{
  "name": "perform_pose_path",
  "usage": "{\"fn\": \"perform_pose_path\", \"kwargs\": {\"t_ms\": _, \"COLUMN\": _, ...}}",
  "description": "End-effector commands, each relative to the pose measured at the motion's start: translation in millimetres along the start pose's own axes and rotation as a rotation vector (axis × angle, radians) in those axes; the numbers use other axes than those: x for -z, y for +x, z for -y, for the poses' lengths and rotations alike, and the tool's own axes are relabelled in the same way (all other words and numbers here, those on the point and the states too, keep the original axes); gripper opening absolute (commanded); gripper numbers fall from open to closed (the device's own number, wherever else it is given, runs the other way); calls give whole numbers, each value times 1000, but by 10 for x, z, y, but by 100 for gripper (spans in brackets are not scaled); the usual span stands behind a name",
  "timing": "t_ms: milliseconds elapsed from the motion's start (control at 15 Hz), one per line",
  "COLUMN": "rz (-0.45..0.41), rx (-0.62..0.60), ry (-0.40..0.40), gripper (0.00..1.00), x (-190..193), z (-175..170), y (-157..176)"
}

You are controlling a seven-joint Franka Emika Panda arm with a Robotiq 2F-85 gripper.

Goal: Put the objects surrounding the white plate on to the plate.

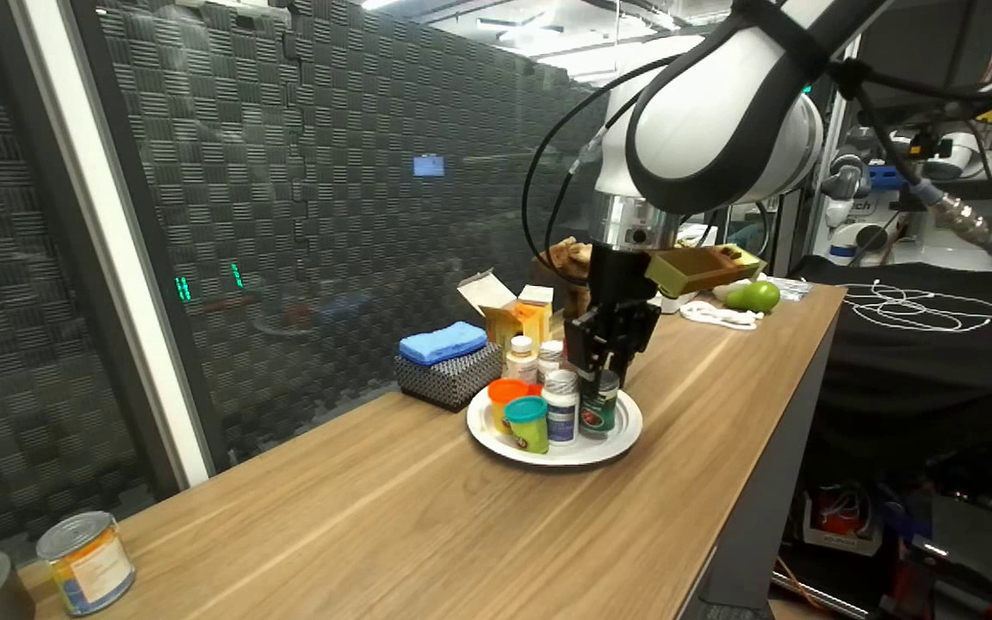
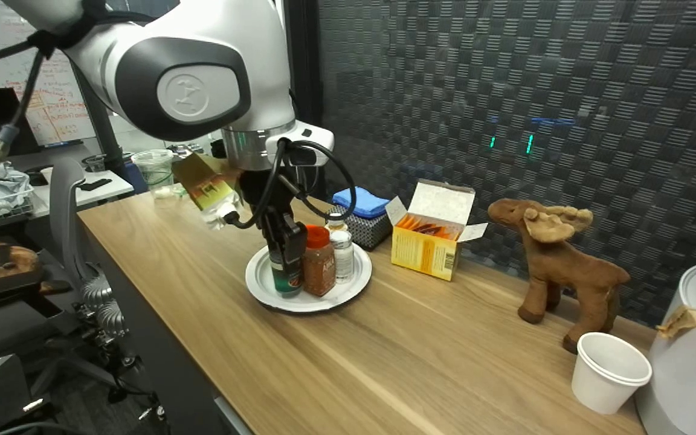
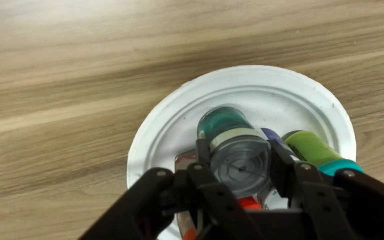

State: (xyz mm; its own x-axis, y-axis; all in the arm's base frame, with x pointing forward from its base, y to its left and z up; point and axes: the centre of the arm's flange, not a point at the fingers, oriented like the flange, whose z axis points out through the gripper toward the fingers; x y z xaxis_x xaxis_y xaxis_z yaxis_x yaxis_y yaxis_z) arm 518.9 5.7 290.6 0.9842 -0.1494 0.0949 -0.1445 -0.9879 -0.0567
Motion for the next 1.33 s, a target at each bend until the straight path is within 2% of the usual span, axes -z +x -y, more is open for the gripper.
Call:
{"fn": "perform_pose_path", "kwargs": {"t_ms": 0, "rz": -25, "rx": -1, "ry": 17, "gripper": 22, "x": -32, "z": -71, "y": 89}}
{"fn": "perform_pose_path", "kwargs": {"t_ms": 267, "rz": -1, "rx": -3, "ry": 12, "gripper": 23, "x": -124, "z": -116, "y": 87}}
{"fn": "perform_pose_path", "kwargs": {"t_ms": 333, "rz": 3, "rx": -4, "ry": 14, "gripper": 32, "x": -136, "z": -126, "y": 86}}
{"fn": "perform_pose_path", "kwargs": {"t_ms": 400, "rz": 3, "rx": -5, "ry": 18, "gripper": 71, "x": -120, "z": -128, "y": 89}}
{"fn": "perform_pose_path", "kwargs": {"t_ms": 467, "rz": 2, "rx": -8, "ry": 24, "gripper": 72, "x": -101, "z": -131, "y": 92}}
{"fn": "perform_pose_path", "kwargs": {"t_ms": 533, "rz": 1, "rx": -13, "ry": 32, "gripper": 77, "x": -68, "z": -135, "y": 83}}
{"fn": "perform_pose_path", "kwargs": {"t_ms": 733, "rz": -9, "rx": -23, "ry": 39, "gripper": 99, "x": 119, "z": -143, "y": 40}}
{"fn": "perform_pose_path", "kwargs": {"t_ms": 933, "rz": 30, "rx": -74, "ry": 1, "gripper": 100, "x": 460, "z": -179, "y": -66}}
{"fn": "perform_pose_path", "kwargs": {"t_ms": 1267, "rz": 231, "rx": -162, "ry": -4, "gripper": 99, "x": 1178, "z": -344, "y": -406}}
